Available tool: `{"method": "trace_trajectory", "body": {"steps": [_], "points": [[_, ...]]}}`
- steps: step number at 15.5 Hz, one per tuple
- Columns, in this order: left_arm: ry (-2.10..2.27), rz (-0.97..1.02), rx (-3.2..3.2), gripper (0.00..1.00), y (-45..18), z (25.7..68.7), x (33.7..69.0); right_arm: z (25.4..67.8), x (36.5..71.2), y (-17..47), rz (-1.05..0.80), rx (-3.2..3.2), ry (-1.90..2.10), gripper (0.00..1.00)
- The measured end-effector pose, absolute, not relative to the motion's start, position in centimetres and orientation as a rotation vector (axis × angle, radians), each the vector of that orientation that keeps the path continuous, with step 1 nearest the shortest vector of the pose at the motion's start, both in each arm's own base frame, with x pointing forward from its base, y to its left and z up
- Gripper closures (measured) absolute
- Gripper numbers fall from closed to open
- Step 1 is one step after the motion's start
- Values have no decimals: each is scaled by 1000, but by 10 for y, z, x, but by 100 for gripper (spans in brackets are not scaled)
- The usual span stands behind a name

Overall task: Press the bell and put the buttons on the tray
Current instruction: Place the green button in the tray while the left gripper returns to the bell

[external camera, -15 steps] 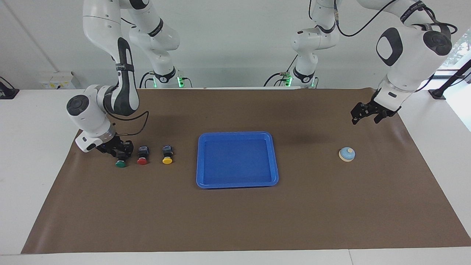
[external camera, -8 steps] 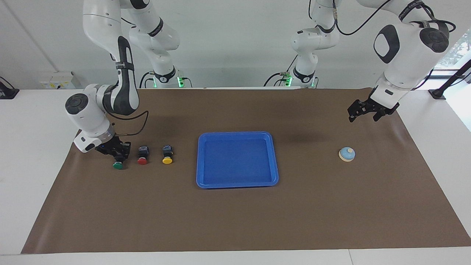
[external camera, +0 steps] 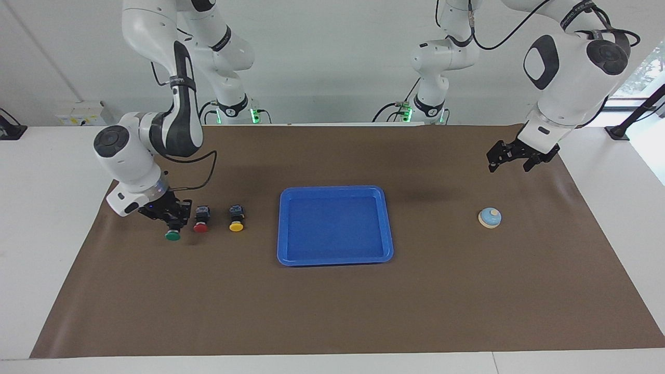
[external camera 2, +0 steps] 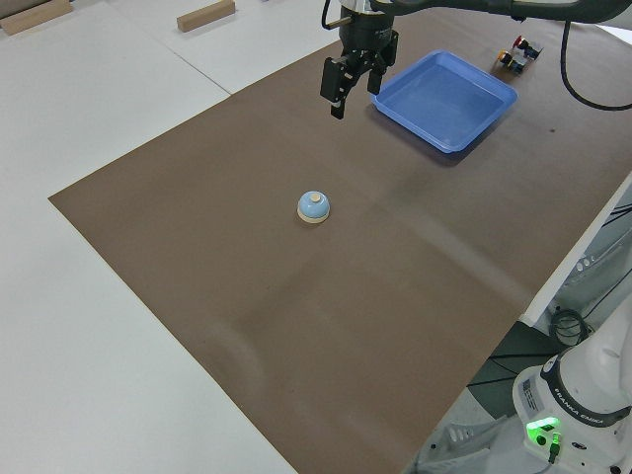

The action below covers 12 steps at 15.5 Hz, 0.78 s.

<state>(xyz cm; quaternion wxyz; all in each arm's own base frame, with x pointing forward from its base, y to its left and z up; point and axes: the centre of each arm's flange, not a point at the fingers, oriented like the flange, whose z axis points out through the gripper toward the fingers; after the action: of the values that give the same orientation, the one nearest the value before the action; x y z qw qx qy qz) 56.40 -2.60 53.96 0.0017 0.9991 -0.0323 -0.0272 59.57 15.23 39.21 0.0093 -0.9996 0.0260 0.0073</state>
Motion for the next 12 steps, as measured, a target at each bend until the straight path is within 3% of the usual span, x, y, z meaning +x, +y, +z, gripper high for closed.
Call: {"method": "trace_trajectory", "body": {"steps": [6,12], "points": [[-100,-76,3136,0,-27,549,564,376,583,279,43,-3084,110,59],[-98,-137,3134,0,-27,546,560,316,590,270,115,-3109,159,59]]}}
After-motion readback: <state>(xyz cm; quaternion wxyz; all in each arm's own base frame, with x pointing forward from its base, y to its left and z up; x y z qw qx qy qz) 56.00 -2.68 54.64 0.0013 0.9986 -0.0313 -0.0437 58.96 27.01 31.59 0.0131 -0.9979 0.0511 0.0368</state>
